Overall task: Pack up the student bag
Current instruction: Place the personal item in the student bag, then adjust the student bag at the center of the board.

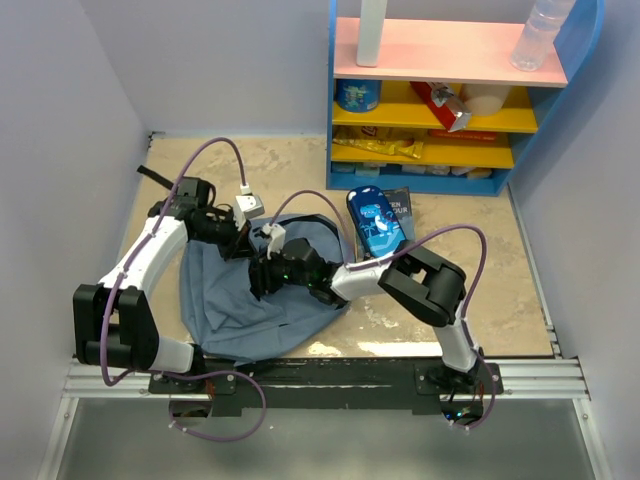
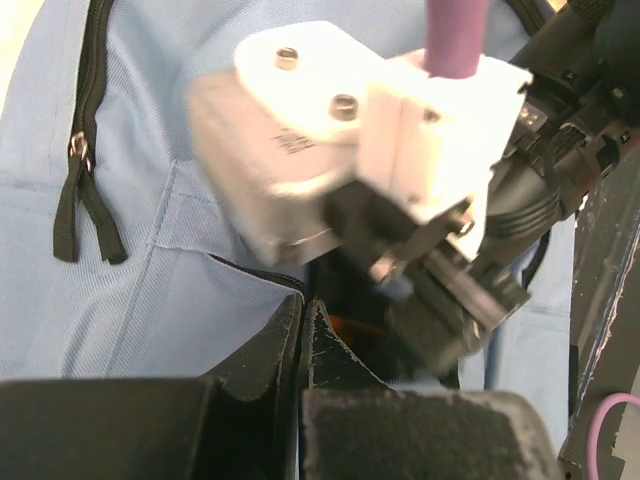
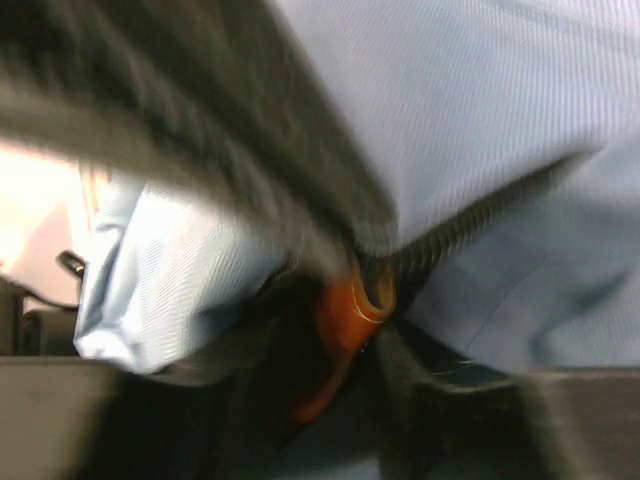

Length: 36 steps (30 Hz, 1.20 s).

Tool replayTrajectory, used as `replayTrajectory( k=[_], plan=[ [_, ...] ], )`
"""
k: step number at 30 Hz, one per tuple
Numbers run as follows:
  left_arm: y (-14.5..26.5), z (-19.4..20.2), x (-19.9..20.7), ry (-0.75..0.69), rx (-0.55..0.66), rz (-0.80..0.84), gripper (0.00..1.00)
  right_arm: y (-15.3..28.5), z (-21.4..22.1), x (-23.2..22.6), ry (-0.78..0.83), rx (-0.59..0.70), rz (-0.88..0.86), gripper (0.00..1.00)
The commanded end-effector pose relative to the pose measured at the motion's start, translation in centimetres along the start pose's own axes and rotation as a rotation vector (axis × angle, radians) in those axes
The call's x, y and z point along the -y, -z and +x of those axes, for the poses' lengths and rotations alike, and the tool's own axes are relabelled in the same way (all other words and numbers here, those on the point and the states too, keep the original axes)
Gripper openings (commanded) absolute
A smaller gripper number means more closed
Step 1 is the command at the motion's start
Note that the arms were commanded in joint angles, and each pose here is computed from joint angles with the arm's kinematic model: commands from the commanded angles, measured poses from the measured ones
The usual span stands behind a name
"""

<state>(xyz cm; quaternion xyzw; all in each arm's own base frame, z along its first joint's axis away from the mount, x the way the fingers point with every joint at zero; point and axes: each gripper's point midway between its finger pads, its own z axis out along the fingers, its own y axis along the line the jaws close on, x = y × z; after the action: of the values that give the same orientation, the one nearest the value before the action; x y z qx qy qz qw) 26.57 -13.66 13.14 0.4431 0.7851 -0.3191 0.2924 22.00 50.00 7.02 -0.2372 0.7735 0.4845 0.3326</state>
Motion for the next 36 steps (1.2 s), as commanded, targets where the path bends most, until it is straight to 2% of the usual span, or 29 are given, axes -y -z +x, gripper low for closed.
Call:
replayTrajectory(
  k=[1,4,7,8,9,12,13,15,20,25,28,32,36],
  plan=[
    [0.3,-3.2,0.9,-0.085,0.106,0.032,0.00,-1.1,-2.8,-1.4,0.069,0.040,-0.006,0.54],
    [0.1,-2.8,0.9,-0.081,0.099,0.034,0.00,0.7,-4.3,0.5,0.071,0.104,0.101,0.63],
    [-0.1,-2.4,0.8,-0.080,0.096,0.033,0.00,3.8,-6.0,2.6,0.081,0.166,0.230,0.66],
    [-0.2,-2.3,0.8,-0.079,0.095,0.032,0.00,5.0,-5.2,3.8,0.098,0.147,0.288,0.67],
    [-0.2,-2.3,0.7,-0.081,0.097,0.030,0.00,6.4,-7.0,3.7,0.108,0.208,0.327,0.66],
    [-0.5,-2.1,0.5,-0.076,0.096,0.025,0.00,8.8,-8.3,3.7,0.145,0.261,0.373,0.59],
    [-0.5,-1.9,0.4,-0.075,0.092,0.021,0.00,9.4,-8.4,4.5,0.157,0.265,0.420,0.54],
    [-0.5,-1.8,0.2,-0.078,0.089,0.011,0.00,9.5,-8.2,4.7,0.181,0.249,0.436,0.52],
    [-0.7,-1.0,-1.1,-0.060,0.056,-0.058,0.00,8.7,-3.5,7.7,0.214,0.053,0.533,0.42],
    [0.3,-0.5,-7.4,-0.027,0.038,-0.387,0.00,10.2,1.3,9.3,0.276,-0.066,0.639,0.37],
    [0.8,-1.1,-9.3,0.001,0.062,-0.453,0.00,11.3,4.3,9.9,0.283,-0.132,0.659,0.33],
    [0.3,-3.0,-11.5,0.023,0.116,-0.480,0.00,10.7,7.0,6.8,0.283,-0.151,0.554,0.27],
    [-1.8,-6.0,-11.0,0.041,0.158,-0.345,0.00,8.1,8.3,1.6,0.292,-0.131,0.381,0.27]
  ],
)
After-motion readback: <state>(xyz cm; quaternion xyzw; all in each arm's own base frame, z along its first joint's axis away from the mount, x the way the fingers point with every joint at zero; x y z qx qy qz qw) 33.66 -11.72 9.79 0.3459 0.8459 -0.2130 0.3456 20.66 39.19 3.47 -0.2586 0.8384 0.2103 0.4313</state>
